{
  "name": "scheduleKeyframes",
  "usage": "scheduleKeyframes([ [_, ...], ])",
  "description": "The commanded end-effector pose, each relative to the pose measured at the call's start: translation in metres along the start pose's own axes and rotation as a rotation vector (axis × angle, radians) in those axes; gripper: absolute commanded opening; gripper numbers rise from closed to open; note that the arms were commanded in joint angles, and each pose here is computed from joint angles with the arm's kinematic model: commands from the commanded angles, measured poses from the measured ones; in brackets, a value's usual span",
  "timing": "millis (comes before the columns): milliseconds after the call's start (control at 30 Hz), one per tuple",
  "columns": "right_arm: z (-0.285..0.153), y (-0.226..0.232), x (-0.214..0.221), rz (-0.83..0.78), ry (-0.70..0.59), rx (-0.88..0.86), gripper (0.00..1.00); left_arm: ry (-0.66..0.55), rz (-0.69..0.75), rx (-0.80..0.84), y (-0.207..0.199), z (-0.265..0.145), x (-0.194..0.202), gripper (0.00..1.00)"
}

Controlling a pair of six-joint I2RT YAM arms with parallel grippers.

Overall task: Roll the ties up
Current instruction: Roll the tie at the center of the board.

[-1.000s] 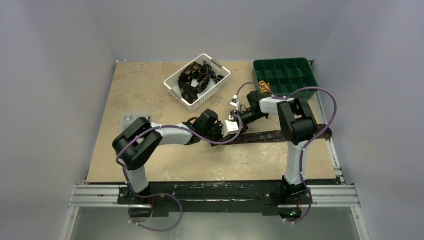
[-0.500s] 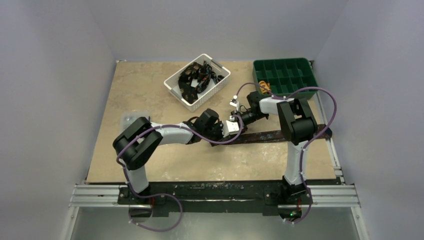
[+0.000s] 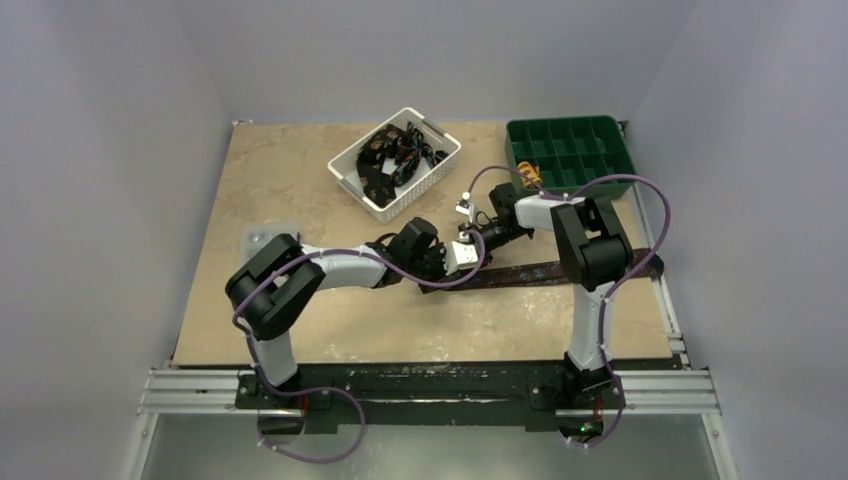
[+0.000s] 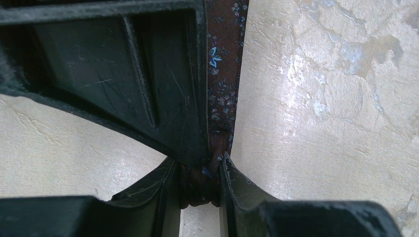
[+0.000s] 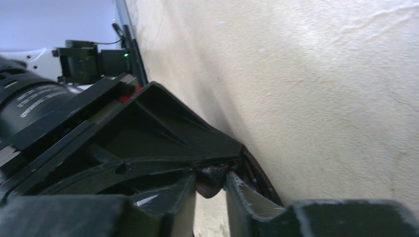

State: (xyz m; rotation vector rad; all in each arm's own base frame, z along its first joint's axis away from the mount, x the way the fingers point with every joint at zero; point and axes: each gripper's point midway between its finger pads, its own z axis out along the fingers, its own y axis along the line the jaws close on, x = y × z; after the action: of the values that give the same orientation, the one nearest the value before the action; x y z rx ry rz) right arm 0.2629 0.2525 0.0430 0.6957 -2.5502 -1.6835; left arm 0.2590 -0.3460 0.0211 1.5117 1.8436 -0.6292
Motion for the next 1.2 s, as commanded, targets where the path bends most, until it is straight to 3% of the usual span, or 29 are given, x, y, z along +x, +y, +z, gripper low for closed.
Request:
scheduleKeyframes([
  [0, 0.009, 0.021, 0.001, 0.016, 0.008, -0.032, 0.19, 0.121, -0.035, 0.021, -0.008, 0.005, 0.036, 0.13],
  [100, 0.012, 0.007, 0.008, 0.036, 0.029, 0.012, 0.00, 0.121, -0.037, 0.019, -0.008, 0.005, 0.036, 0.13],
  [167, 0.012, -0.002, 0.011, 0.038, 0.040, 0.054, 0.00, 0.120, -0.038, 0.016, -0.008, 0.004, 0.035, 0.18],
  [333, 0.006, -0.018, 0.015, 0.018, 0.058, 0.132, 0.00, 0.078, -0.059, 0.006, -0.009, -0.003, 0.026, 0.45],
  [500, 0.006, -0.032, 0.017, 0.003, 0.063, 0.182, 0.00, -0.029, -0.069, 0.010, -0.010, -0.003, 0.004, 0.57],
  [733, 0.000, -0.044, 0.021, -0.031, 0.053, 0.214, 0.00, -0.236, -0.059, 0.022, -0.014, -0.002, -0.019, 0.59],
  [1000, -0.005, -0.055, 0.029, -0.057, 0.055, 0.248, 0.00, -0.270, -0.129, 0.002, -0.009, 0.004, -0.005, 0.53],
  [1167, -0.007, -0.057, 0.028, -0.075, 0.051, 0.266, 0.00, -0.218, -0.099, -0.025, -0.005, 0.009, 0.007, 0.39],
])
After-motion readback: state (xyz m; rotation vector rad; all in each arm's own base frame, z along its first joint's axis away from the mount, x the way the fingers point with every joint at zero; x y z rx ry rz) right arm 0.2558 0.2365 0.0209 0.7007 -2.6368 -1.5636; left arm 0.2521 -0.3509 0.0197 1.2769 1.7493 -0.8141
